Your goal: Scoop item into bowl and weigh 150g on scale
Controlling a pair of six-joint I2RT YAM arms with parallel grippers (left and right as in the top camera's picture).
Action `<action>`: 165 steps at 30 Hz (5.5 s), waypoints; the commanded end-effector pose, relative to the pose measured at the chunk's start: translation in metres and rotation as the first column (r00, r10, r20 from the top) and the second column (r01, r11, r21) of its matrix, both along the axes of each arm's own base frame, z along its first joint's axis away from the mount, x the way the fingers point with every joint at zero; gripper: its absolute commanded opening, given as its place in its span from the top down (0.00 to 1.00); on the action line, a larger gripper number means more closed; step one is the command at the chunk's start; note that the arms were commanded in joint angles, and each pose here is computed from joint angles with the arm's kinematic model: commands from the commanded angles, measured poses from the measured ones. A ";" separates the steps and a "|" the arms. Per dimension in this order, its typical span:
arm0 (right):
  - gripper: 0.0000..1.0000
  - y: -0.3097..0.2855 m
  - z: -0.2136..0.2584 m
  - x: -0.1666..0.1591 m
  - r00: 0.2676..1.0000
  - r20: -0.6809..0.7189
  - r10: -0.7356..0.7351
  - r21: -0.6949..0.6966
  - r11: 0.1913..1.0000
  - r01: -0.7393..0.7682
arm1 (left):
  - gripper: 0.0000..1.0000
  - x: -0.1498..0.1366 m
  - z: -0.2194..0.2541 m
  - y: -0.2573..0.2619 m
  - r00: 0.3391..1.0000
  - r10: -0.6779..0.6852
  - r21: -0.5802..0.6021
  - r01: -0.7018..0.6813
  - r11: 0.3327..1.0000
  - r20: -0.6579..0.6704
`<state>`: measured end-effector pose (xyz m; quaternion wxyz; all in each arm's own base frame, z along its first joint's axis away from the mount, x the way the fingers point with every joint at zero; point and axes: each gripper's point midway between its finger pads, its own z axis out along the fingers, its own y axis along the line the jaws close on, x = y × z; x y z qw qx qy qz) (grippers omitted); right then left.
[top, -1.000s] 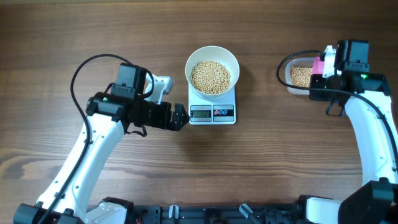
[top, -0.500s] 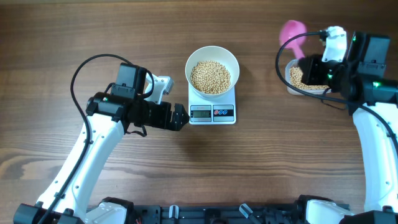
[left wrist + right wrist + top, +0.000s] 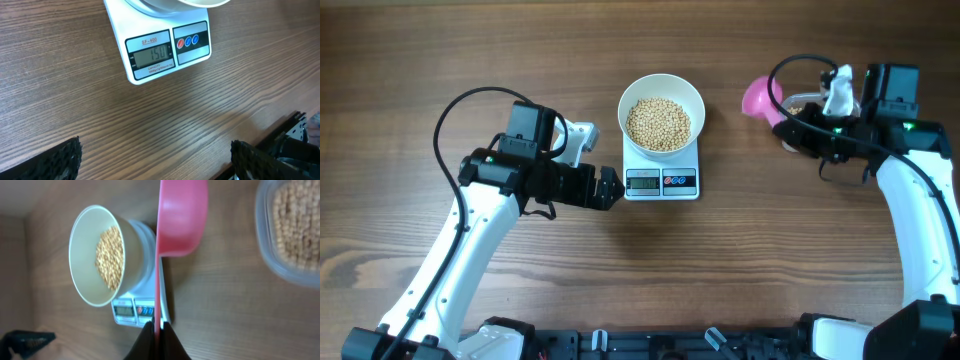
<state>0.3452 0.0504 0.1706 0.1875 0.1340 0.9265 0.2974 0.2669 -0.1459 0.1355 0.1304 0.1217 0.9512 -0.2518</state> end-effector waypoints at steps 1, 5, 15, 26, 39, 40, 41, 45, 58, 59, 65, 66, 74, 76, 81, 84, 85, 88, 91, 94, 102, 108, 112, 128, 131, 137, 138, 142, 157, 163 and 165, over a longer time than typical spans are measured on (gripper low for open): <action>0.96 0.008 -0.008 -0.016 0.988 -0.140 -0.059 0.063 0.996 0.069 | 0.00 0.003 0.002 -0.002 1.000 -0.020 0.005 0.019 1.000 0.018; 0.96 0.008 -0.021 -0.038 0.958 -0.269 -0.104 0.016 0.994 0.112 | 0.00 0.003 0.002 -0.002 1.000 -0.020 0.005 0.019 1.000 0.018; 0.96 0.001 -0.037 -0.053 0.915 -0.348 -0.204 -0.143 0.976 0.163 | 0.00 0.003 0.002 -0.002 1.000 -0.020 0.005 0.019 1.000 0.018; 0.96 0.026 -0.062 -0.049 0.938 -0.325 -0.125 0.007 0.991 0.135 | 0.00 0.003 0.002 -0.002 1.000 -0.020 0.005 0.019 1.000 0.018; 0.96 0.034 -0.071 -0.047 0.934 -0.331 -0.134 0.072 0.983 0.167 | 0.00 0.003 0.002 -0.002 1.000 -0.020 0.005 0.019 1.000 0.018; 0.96 0.032 -0.072 -0.047 0.932 -0.334 -0.141 0.060 0.984 0.170 | 0.00 0.003 0.002 -0.002 1.000 -0.020 0.005 0.019 1.000 0.018; 0.95 0.030 -0.074 -0.048 0.930 -0.335 -0.150 0.043 0.984 0.175 | 0.00 0.003 0.002 -0.002 1.000 -0.020 0.005 0.019 1.000 0.018; 0.69 0.025 -0.077 -0.050 0.925 -0.341 -0.167 0.015 0.983 0.182 | 0.00 0.003 0.002 -0.002 1.000 -0.020 0.005 0.019 1.000 0.018; 0.47 0.024 -0.078 -0.053 0.920 -0.353 -0.172 0.001 0.983 0.185 | 0.00 0.003 0.002 -0.002 1.000 -0.020 0.005 0.019 1.000 0.018; 0.47 0.024 -0.078 -0.053 0.921 -0.351 -0.172 0.001 0.983 0.184 | 0.00 0.003 0.002 -0.002 1.000 -0.020 0.005 0.019 1.000 0.018; 0.46 0.013 -0.059 -0.046 0.936 -0.288 -0.203 -0.051 0.979 0.197 | 0.00 0.003 0.002 -0.002 1.000 -0.020 0.005 0.019 1.000 0.018; 0.45 0.011 -0.052 -0.045 0.941 -0.267 -0.207 -0.064 0.978 0.197 | 0.00 0.003 0.002 -0.002 1.000 -0.020 0.005 0.019 1.000 0.018; 0.42 0.005 0.009 -0.045 0.984 -0.030 -0.174 -0.088 0.981 0.171 | 0.00 0.003 0.002 -0.002 1.000 -0.020 0.005 0.019 1.000 0.018; 0.40 0.001 0.023 -0.054 0.982 0.018 -0.187 -0.102 0.977 0.187 | 0.00 0.003 0.002 -0.002 1.000 -0.020 0.005 0.019 1.000 0.018; 0.32 -0.009 0.051 -0.085 0.969 0.109 -0.222 -0.143 0.961 0.236 | 0.00 0.003 0.002 -0.002 1.000 -0.020 0.005 0.019 1.000 0.018; 0.26 -0.009 0.061 -0.101 0.967 0.142 -0.210 -0.147 0.962 0.230 | 0.00 0.003 0.002 -0.002 1.000 -0.020 0.005 0.019 1.000 0.018; 0.26 -0.009 0.064 -0.108 0.968 0.153 -0.201 -0.152 0.963 0.224 | 0.00 0.003 0.002 -0.002 1.000 -0.020 0.005 0.019 1.000 0.018; 0.25 -0.009 0.068 -0.122 0.968 0.165 -0.187 -0.158 0.964 0.213 | 0.00 0.003 0.002 -0.002 1.000 -0.020 0.005 0.019 1.000 0.018; 0.25 -0.008 0.069 -0.136 0.973 0.171 -0.157 -0.176 0.967 0.187 | 0.00 0.003 0.002 -0.002 1.000 -0.020 0.005 0.019 1.000 0.018; 0.25 -0.006 0.069 -0.148 0.975 0.168 -0.146 -0.175 0.969 0.175 | 0.00 0.003 0.002 -0.002 1.000 -0.020 0.005 0.019 1.000 0.018; 0.00 -0.002 0.070 -0.160 0.975 0.150 -0.161 -0.143 0.973 0.183 | 0.00 0.003 0.002 -0.002 1.000 -0.020 0.005 0.019 1.000 0.018; 0.00 -0.002 0.068 -0.157 0.973 0.120 -0.195 -0.124 0.970 0.210 | 0.00 0.003 0.002 -0.002 1.000 -0.020 0.005 0.019 1.000 0.018; 0.00 -0.003 0.066 -0.156 0.974 0.114 -0.197 -0.130 0.969 0.211 | 0.00 0.003 0.002 -0.002 1.000 -0.020 0.005 0.019 1.000 0.018; 0.00 -0.030 0.052 -0.155 0.967 0.210 -0.145 -0.327 0.922 0.209 | 0.00 0.003 0.002 -0.002 1.000 -0.020 0.005 0.019 1.000 0.018; 0.00 -0.031 0.059 -0.141 0.933 0.349 -0.087 -0.340 0.916 0.213 | 0.00 0.003 0.002 -0.002 1.000 -0.020 0.005 0.019 1.000 0.018; 0.00 -0.031 0.079 -0.116 0.765 0.643 -0.031 -0.306 0.905 0.294 | 0.00 0.003 0.002 -0.002 1.000 -0.020 0.005 0.019 1.000 0.018; 0.00 -0.031 0.079 -0.115 0.737 0.675 -0.023 -0.301 0.904 0.304 | 0.00 0.003 0.002 -0.002 1.000 -0.020 0.005 0.019 1.000 0.018; 0.00 -0.039 0.073 -0.116 0.627 0.779 -0.027 -0.278 0.881 0.383 | 0.00 0.003 0.002 -0.002 1.000 -0.020 0.005 0.019 1.000 0.018; 0.00 -0.049 0.062 -0.112 0.351 0.935 -0.046 -0.146 0.853 0.502 | 0.00 0.003 0.002 -0.002 1.000 -0.020 0.005 0.019 1.000 0.018; 0.00 -0.049 0.045 -0.104 0.322 0.945 -0.047 -0.130 0.853 0.506 | 0.00 0.003 0.002 -0.002 1.000 -0.020 0.005 0.019 1.000 0.018; 0.00 -0.049 0.038 -0.101 0.319 0.947 -0.047 -0.127 0.853 0.506 | 0.00 0.003 0.002 -0.002 1.000 -0.020 0.005 0.019 1.000 0.018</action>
